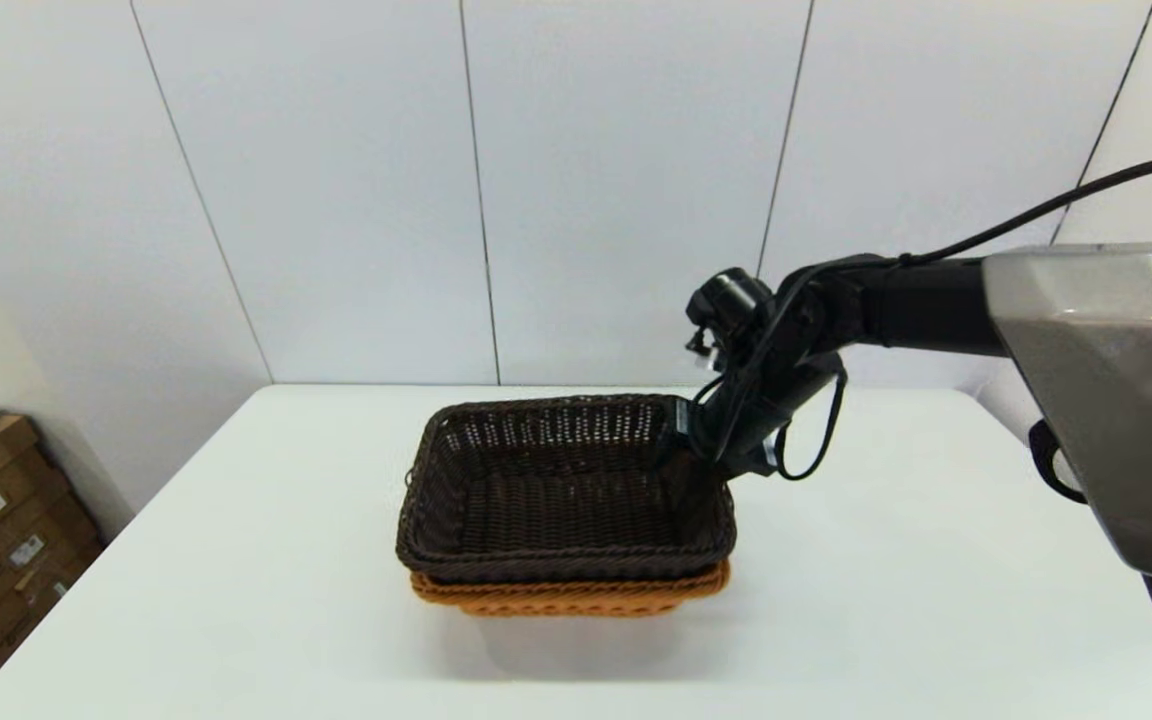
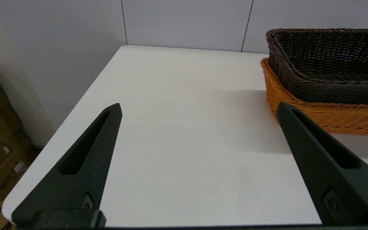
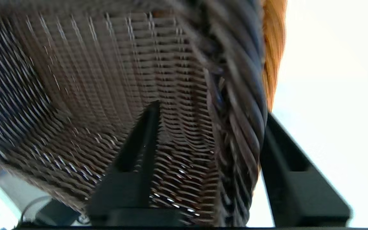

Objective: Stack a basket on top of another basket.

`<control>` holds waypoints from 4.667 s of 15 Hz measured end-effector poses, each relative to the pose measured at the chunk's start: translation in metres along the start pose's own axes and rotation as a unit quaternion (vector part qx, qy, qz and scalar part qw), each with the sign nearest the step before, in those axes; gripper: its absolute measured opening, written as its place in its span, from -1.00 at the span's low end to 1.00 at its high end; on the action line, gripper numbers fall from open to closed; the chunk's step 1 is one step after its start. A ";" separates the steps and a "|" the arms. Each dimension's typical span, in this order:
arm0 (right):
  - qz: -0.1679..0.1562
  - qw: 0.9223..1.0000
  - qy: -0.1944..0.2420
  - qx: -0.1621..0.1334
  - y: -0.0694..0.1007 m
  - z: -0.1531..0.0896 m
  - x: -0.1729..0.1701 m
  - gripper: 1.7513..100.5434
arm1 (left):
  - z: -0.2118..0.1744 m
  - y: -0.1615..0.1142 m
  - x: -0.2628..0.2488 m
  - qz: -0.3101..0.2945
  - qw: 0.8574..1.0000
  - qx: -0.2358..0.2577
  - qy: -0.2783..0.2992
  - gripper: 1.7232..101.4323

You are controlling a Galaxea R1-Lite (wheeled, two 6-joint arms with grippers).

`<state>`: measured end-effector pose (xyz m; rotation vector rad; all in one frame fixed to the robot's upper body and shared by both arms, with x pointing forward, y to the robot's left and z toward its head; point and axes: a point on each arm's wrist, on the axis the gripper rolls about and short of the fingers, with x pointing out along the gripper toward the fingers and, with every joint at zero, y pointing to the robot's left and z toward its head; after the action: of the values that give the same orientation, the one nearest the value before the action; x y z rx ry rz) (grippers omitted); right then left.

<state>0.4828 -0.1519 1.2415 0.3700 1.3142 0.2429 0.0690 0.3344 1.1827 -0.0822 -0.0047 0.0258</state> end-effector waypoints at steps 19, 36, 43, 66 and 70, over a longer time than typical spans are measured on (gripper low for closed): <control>-0.095 0.969 -0.222 0.051 -0.051 -0.004 -0.177 0.88 | 0.000 0.000 0.000 0.000 1.000 0.000 0.000 0.93; -0.113 0.885 -0.450 -0.044 -0.095 -0.341 -0.394 0.93 | 0.000 0.000 0.000 0.000 1.000 0.000 0.000 0.93; -0.148 0.833 -0.529 -0.060 -0.133 -0.476 -0.340 0.93 | 0.000 0.000 0.000 0.000 1.000 0.000 0.000 0.93; -0.178 0.753 -0.598 -0.211 -0.204 -0.393 -0.129 0.93 | 0.000 0.000 0.000 0.000 1.000 0.000 0.000 0.93; -0.154 0.759 -0.579 -0.254 -0.205 -0.393 -0.121 0.93 | 0.000 0.000 0.000 0.000 1.000 0.000 0.000 0.93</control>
<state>0.0656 -0.3356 1.1866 -0.1894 0.0248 0.0428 0.0690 0.3344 1.1827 -0.0818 -0.0051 0.0254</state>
